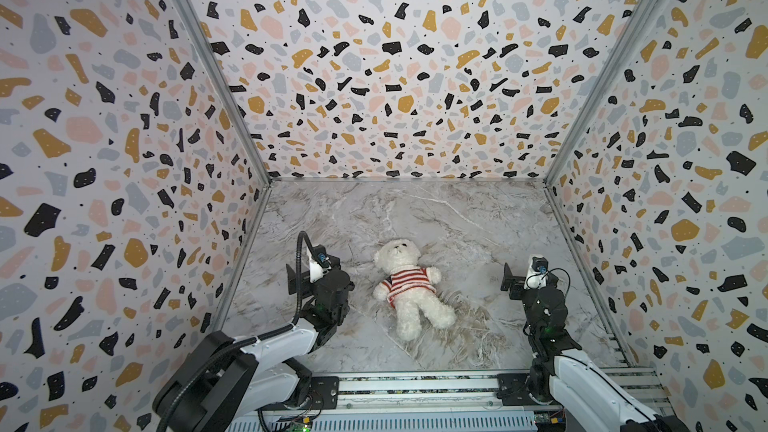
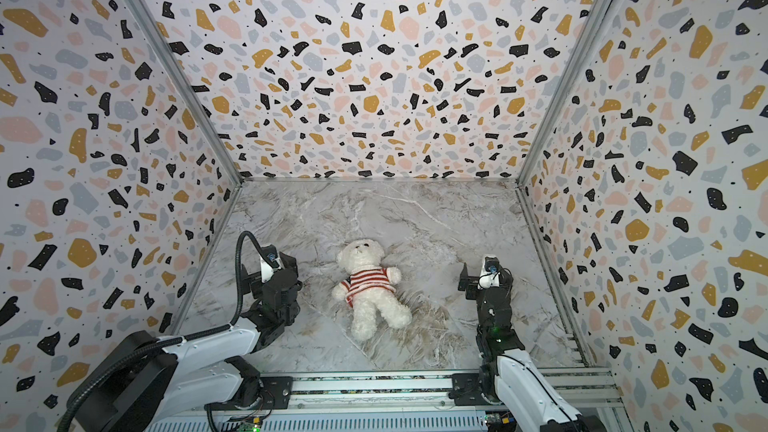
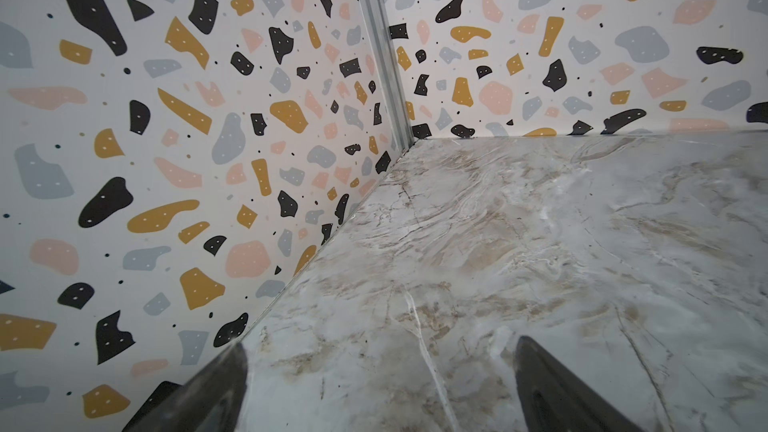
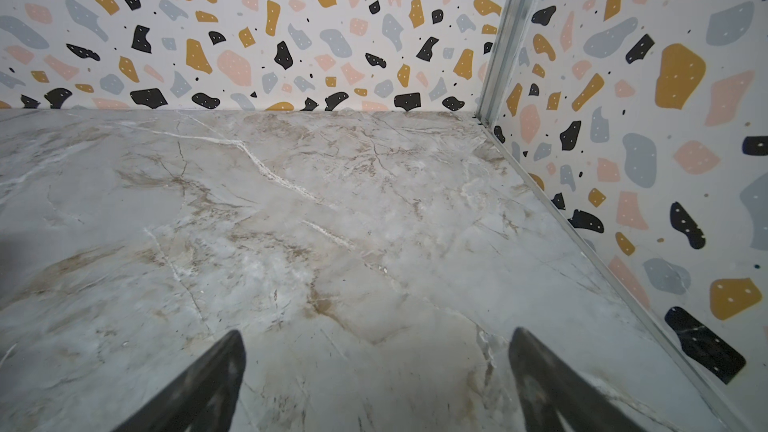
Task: Dress the teddy bear
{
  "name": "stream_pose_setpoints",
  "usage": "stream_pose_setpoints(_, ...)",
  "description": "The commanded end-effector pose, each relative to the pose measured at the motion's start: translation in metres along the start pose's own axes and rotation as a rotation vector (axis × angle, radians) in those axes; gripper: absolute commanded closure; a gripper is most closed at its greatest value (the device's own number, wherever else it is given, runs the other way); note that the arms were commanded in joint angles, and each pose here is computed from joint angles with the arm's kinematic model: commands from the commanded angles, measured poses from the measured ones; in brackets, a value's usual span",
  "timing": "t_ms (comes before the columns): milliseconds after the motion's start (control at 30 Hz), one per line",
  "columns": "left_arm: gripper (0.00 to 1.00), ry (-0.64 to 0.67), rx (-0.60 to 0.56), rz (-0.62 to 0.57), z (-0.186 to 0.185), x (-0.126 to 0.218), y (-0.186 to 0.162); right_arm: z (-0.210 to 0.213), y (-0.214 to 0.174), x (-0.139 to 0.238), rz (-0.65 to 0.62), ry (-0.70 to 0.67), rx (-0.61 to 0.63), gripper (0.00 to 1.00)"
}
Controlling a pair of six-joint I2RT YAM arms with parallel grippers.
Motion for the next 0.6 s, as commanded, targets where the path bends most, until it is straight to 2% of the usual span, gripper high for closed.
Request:
stream_pose_setpoints(0, 0.0, 0.033, 0.075, -0.055, 0.003, -0.003, 0.007, -0.004, 0.015, -0.001, -0.098, -0.005, -0.031, 0.01)
stream_pose_setpoints(267, 0.0, -0.007, 0.063, -0.061, -0.002, -0.017, 0.008, -0.006, 0.019, -0.009, -0.139, 0.032, -0.04, 0.01)
stream_pose_setpoints(567, 0.0, -0.04, 0.158, -0.077, 0.018, -0.039, -0.001, -0.007, 0.024, -0.027, -0.15, 0.06, -0.044, 0.01)
Point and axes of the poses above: each gripper's point midway between its finger pads, its own x axis back along the fingers, its own z axis along the line the jaws close on, y = z × x, the point moved 5 cm from there along x, back along the fingers, and after that the axes turned 2 degrees about x, right-handed, at the moved point
